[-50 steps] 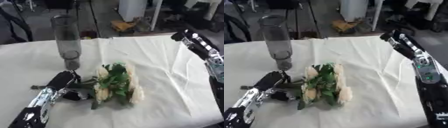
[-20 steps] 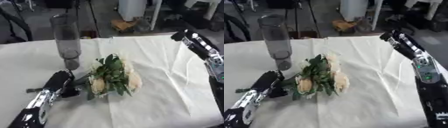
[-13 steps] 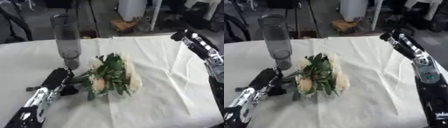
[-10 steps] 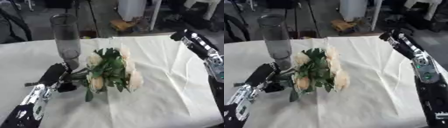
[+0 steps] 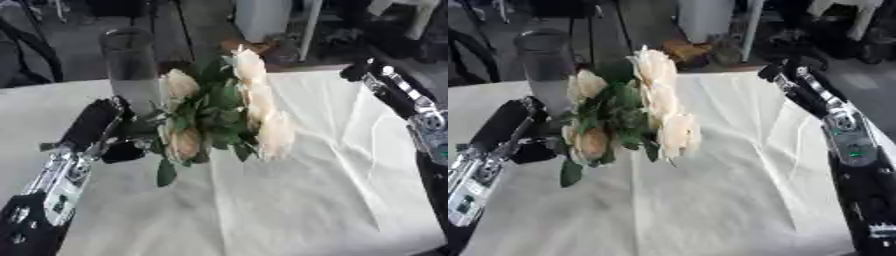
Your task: Arrange flowers into the vase.
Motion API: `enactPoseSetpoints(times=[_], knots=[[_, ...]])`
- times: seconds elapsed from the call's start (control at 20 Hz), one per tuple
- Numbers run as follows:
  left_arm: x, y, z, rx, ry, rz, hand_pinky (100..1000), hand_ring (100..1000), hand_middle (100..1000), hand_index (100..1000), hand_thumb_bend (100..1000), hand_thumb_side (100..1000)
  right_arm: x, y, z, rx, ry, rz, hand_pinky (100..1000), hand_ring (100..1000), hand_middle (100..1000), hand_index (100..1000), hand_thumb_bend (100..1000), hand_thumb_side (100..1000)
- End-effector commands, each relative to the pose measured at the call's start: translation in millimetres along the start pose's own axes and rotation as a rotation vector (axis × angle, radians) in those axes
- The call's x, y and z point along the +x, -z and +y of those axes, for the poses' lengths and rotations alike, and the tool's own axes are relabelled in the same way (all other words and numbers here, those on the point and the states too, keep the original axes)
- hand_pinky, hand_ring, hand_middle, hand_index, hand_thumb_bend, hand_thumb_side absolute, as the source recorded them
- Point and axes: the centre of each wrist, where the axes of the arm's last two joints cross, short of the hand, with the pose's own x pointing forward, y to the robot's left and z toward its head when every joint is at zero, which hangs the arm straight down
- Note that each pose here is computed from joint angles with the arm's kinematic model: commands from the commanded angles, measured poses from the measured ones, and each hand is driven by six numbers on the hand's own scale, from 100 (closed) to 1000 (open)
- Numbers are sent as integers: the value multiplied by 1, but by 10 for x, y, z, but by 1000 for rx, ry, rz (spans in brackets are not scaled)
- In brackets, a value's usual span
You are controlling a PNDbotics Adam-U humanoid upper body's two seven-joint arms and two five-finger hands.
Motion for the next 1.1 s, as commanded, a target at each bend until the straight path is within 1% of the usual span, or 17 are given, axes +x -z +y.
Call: enactPoseSetpoints(times=[0.05, 0.2, 0.25, 0.3, 0.45, 0.55, 0.6, 0.65, 0.7, 0.75, 0.8, 0.9, 0.95, 1.0, 1.1], knots=[[4, 87, 404, 65, 29, -44, 100, 100, 100, 100, 476, 842, 67, 21, -166, -21, -29, -18, 824, 783, 689, 914, 100, 823], [4, 133, 686, 105, 31, -62, 100, 100, 100, 100, 481, 831, 71, 25, -165, -21, -29, -18, 824, 783, 689, 914, 100, 823], [3, 154, 785, 122, 27, -67, 100, 100, 100, 100, 390, 913, 74, 29, -163, -20, -29, -19, 824, 783, 689, 914, 100, 822], [2, 175, 874, 137, 19, -70, 100, 100, 100, 100, 471, 829, 76, 32, -160, -19, -29, -20, 824, 783, 689, 914, 100, 823], [-19, 246, 1102, 167, -32, -68, 100, 100, 100, 100, 448, 835, 83, 42, -146, -15, -27, -23, 824, 783, 688, 914, 100, 824], [-47, 291, 1217, 181, -78, -57, 100, 100, 100, 100, 460, 804, 86, 48, -140, -12, -26, -24, 824, 783, 688, 914, 100, 823], [-66, 314, 1261, 182, -104, -49, 100, 100, 100, 100, 523, 710, 89, 52, -137, -10, -26, -25, 824, 783, 688, 913, 100, 823], [-91, 339, 1304, 180, -130, -40, 100, 100, 100, 100, 548, 674, 93, 58, -133, -8, -25, -26, 824, 783, 689, 913, 100, 823], [-114, 361, 1337, 177, -155, -31, 100, 100, 100, 100, 610, 591, 96, 64, -130, -7, -25, -28, 824, 783, 689, 913, 100, 822], [-142, 384, 1367, 175, -181, -21, 100, 100, 100, 100, 629, 551, 99, 70, -125, -5, -25, -29, 824, 783, 689, 913, 100, 823], [-168, 403, 1391, 175, -205, -11, 100, 100, 100, 100, 639, 511, 103, 77, -121, -3, -24, -31, 824, 783, 689, 913, 100, 823], [-212, 435, 1430, 188, -241, 6, 100, 100, 100, 100, 635, 481, 110, 89, -115, 0, -23, -35, 824, 783, 689, 913, 100, 823], [-232, 450, 1448, 198, -254, 14, 100, 100, 100, 100, 619, 458, 115, 97, -114, 1, -23, -37, 824, 783, 689, 913, 100, 822], [-250, 463, 1462, 209, -264, 20, 100, 100, 100, 100, 619, 458, 120, 104, -112, 2, -23, -39, 824, 783, 689, 913, 100, 822], [-277, 490, 1501, 234, -280, 30, 100, 100, 100, 100, 587, 461, 127, 116, -113, 4, -24, -42, 824, 783, 689, 913, 100, 822]])
